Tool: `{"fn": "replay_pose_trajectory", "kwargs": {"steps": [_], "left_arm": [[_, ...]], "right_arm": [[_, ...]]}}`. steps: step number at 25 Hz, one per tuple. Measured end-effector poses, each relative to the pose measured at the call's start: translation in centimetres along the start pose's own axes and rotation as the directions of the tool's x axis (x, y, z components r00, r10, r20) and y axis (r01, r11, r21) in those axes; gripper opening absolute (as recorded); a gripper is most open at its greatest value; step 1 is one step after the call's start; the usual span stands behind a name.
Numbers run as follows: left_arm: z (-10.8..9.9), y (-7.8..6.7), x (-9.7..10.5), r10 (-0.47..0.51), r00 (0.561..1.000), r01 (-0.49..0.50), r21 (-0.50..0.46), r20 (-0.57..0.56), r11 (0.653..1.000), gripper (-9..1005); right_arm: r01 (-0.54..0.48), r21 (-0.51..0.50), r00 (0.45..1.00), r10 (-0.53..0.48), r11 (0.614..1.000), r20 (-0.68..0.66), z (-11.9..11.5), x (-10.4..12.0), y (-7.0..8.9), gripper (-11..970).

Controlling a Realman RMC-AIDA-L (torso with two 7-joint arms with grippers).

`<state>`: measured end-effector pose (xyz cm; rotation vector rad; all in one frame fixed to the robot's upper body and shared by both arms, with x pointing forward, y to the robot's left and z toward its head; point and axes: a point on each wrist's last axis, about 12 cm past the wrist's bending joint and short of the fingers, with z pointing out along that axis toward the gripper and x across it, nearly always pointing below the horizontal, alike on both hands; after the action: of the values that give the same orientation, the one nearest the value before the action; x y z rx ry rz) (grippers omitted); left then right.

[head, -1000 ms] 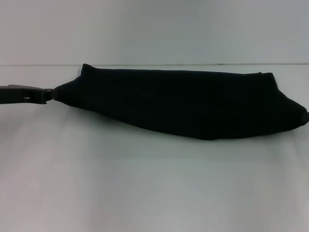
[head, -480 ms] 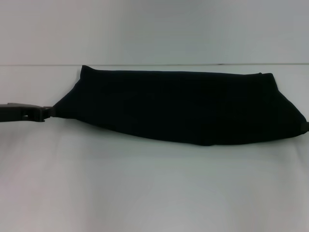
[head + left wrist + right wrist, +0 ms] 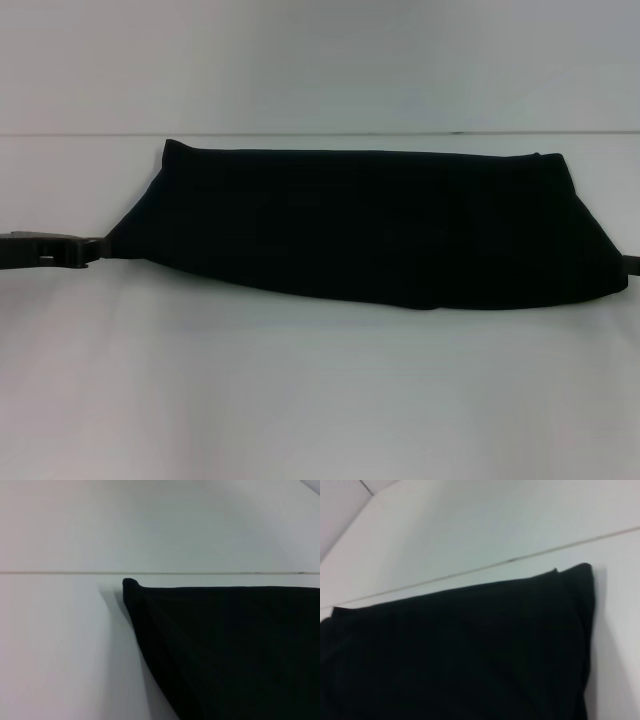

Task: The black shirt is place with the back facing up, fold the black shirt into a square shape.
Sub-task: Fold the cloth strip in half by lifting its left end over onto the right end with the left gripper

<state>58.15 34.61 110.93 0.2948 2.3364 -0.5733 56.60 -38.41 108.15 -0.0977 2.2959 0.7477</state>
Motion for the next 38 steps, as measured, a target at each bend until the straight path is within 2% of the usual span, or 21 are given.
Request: {"fn": "replay_pose_trajectory", "kwargs": {"steps": [2,9,12,16,18,20,25,30,35,38], "left_arm": [[-0.1,-0.1,-0.1,-0.017,1.0,0.017,0.009,-0.008,1.0,74],[-0.8,0.3,0.2,-0.081,0.997,0.081,0.012,0.003,0.997,114],[-1.7,0.8,0.5,-0.125,0.992,0.124,0.034,0.024,0.992,208],[-2.7,0.7,1.1,-0.209,0.978,0.207,0.121,0.009,0.971,351],[-2.5,0.5,1.5,-0.273,0.962,0.274,0.148,-0.024,0.95,448],[-2.1,0.2,1.9,-0.331,0.942,0.336,0.159,-0.063,0.928,544],[-1.3,-0.5,1.8,-0.447,0.882,0.47,0.184,-0.15,0.863,657],[0.1,-1.3,2.2,-0.575,0.783,0.618,0.194,-0.236,0.762,770],[0.6,-1.3,2.6,-0.677,0.69,0.722,0.163,-0.257,0.673,885],[0.9,-1.2,3.2,-0.743,0.618,0.785,0.151,-0.258,0.6,909]], "right_arm": [[0.0,-0.025,1.0,0.0,1.0,0.015,-0.4,0.0,0.1,61],[0.027,-0.195,0.993,-0.003,0.981,0.121,-1.8,-0.1,1.4,416],[0.031,-0.227,0.991,-0.001,0.973,0.131,-1.7,-0.1,1.9,535],[0.035,-0.248,0.991,-0.001,0.968,0.135,-1.0,-0.7,2.5,678],[0.041,-0.257,0.991,-0.006,0.965,0.137,-0.7,-1.2,2.9,691],[0.054,-0.264,0.99,-0.017,0.963,0.138,-0.3,-1.7,3.2,703],[0.09,-0.283,0.99,-0.053,0.955,0.134,0.5,-3.0,4.2,734],[0.146,-0.302,0.987,-0.116,0.942,0.113,1.4,-4.1,5.3,749],[0.228,-0.317,0.973,-0.205,0.921,0.106,2.2,-5.2,6.5,753],[0.286,-0.323,0.958,-0.266,0.902,0.105,2.5,-5.6,7.0,756]]}}
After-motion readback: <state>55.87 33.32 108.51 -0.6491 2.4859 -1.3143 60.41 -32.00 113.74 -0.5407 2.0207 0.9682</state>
